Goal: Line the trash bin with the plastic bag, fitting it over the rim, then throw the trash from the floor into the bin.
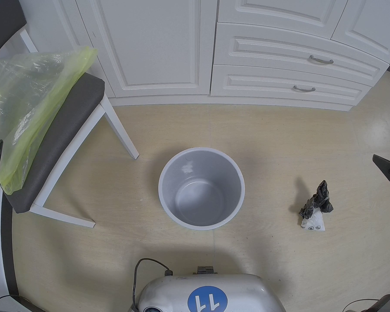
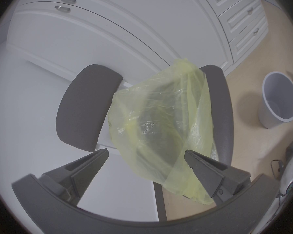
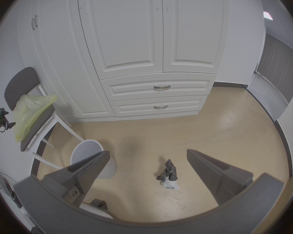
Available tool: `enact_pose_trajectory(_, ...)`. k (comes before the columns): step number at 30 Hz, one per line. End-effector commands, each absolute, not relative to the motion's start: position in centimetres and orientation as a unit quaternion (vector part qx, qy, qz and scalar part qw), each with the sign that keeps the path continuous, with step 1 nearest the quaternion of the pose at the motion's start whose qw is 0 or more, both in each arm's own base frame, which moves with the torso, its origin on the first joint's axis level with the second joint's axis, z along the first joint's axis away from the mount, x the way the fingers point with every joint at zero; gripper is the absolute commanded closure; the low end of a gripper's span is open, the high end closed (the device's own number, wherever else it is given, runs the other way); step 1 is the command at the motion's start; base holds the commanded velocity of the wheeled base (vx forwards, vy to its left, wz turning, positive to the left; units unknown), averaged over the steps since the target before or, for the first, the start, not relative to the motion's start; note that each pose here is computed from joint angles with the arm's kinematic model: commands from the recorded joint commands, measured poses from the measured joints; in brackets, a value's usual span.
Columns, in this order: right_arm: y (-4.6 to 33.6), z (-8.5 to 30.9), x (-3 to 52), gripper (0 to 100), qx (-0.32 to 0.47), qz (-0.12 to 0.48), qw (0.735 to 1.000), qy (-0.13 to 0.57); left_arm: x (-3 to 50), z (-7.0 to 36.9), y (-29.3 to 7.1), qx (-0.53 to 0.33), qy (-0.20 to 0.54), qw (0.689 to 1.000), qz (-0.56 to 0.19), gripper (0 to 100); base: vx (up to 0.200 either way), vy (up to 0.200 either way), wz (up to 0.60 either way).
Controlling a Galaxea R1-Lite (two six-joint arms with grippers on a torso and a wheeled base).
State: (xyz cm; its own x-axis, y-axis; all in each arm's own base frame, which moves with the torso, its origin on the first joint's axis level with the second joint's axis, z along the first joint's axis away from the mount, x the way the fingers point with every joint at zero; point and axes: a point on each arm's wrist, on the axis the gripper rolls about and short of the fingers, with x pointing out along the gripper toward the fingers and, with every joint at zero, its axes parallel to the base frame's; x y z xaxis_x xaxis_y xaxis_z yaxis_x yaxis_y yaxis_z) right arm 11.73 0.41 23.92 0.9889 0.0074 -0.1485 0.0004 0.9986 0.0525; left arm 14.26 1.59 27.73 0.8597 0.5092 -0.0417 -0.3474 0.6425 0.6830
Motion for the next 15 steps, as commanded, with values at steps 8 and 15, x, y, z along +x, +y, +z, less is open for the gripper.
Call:
enact_pose_trajectory(8, 0.4, 23.9, 11.7, 0, 0.027, 0.005, 0.997, 0.074, 15.3, 27.7, -2.4, 0.364, 0.079, 0.921, 0.111, 0, 0.0, 0.0, 0.0)
enact_pose_trajectory(15, 0.4, 23.9, 11.8, 0, 0.027, 0.006, 0.997, 0.075, 17.1, 26.6, -3.5, 0.375, 0.1, 0.918, 0.08, 0, 0.0, 0.0, 0.0)
